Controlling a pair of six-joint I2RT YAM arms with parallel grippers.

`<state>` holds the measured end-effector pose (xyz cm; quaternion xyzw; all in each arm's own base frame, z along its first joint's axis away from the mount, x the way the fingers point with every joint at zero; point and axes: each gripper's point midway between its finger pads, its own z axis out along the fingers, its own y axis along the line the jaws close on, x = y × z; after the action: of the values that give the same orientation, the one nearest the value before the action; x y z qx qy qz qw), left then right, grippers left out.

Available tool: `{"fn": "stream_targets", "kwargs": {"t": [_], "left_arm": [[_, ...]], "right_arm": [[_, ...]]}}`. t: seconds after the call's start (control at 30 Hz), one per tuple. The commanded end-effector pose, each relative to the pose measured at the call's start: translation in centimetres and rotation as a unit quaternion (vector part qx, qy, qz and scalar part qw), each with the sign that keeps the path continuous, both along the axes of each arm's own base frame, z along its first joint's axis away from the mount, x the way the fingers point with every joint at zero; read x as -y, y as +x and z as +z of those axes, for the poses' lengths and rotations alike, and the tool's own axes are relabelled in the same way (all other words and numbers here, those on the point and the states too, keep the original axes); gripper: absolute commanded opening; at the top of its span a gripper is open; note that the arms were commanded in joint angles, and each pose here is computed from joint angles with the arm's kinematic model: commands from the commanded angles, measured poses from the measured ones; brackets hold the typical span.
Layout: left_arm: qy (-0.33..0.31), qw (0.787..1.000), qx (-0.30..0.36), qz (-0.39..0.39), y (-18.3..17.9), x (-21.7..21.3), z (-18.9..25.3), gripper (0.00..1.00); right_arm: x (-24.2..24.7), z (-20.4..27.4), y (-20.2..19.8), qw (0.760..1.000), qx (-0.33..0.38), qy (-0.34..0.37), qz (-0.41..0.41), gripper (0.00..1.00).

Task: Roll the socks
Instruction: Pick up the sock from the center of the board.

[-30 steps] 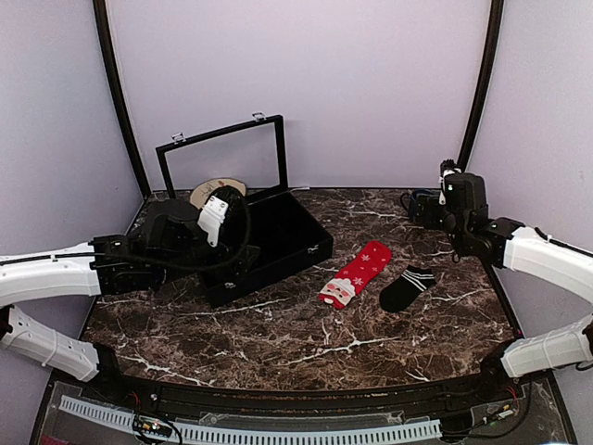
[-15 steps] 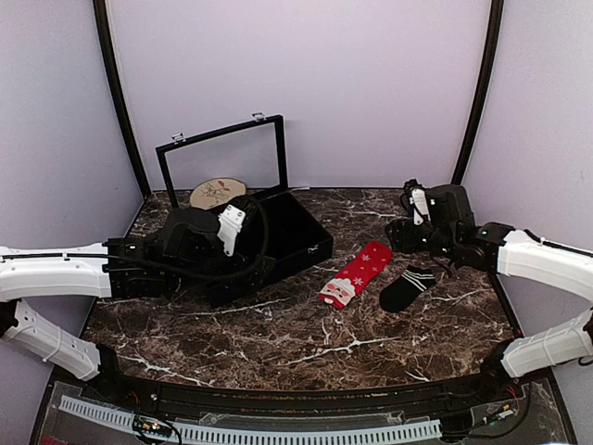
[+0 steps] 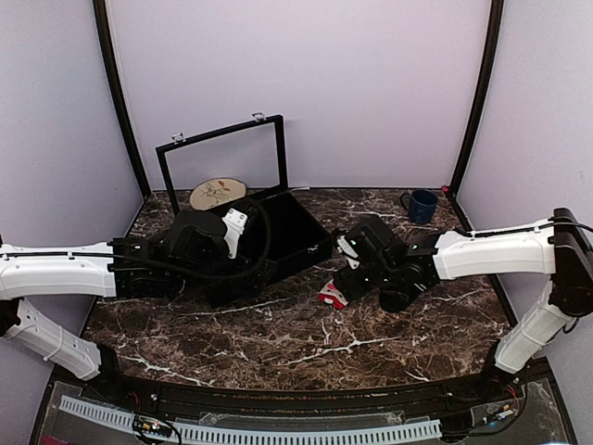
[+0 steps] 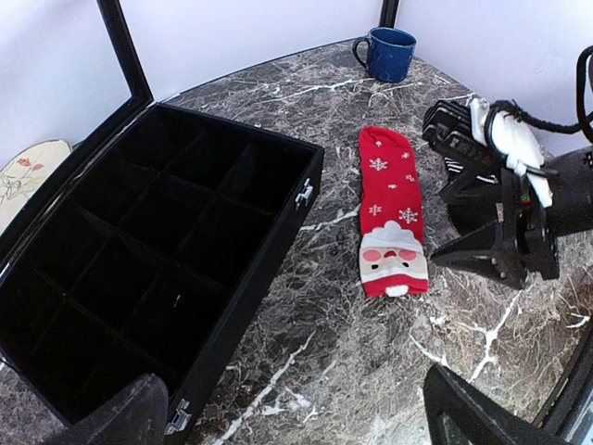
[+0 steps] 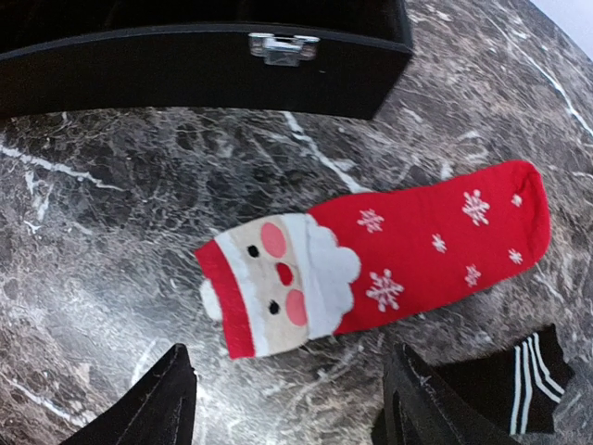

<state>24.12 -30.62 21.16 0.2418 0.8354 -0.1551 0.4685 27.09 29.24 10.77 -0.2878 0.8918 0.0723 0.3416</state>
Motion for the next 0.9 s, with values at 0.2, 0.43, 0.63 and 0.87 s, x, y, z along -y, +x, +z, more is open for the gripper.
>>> {"fn": "stream_targets", "kwargs": {"t": [0.2, 0.43, 0.63, 0.87], "left_arm": [[-0.019, 1.000, -0.009, 0.005, -0.4, -0.2, 1.1, 0.99], [-0.018, 1.000, -0.003, 0.003, -0.4, -0.3, 1.3, 0.98], [-0.022, 1.000, 0.006, 0.002, -0.3, -0.2, 1.8, 0.98], [-0.022, 1.000, 0.007, 0.000, -0.2, 0.0, 1.7, 0.98]], "right_arm": [[-4.3, -2.6, 0.0, 0.998, -0.020, -0.034, 0.046, 0.66], [-4.6, -5.1, -0.6, 0.995, -0.051, -0.056, 0.063, 0.65], [-4.6, -6.2, -0.8, 0.994, -0.060, -0.064, 0.070, 0.62], [-4.4, -7.4, -0.6, 0.992, -0.073, -0.067, 0.074, 0.56]]}}
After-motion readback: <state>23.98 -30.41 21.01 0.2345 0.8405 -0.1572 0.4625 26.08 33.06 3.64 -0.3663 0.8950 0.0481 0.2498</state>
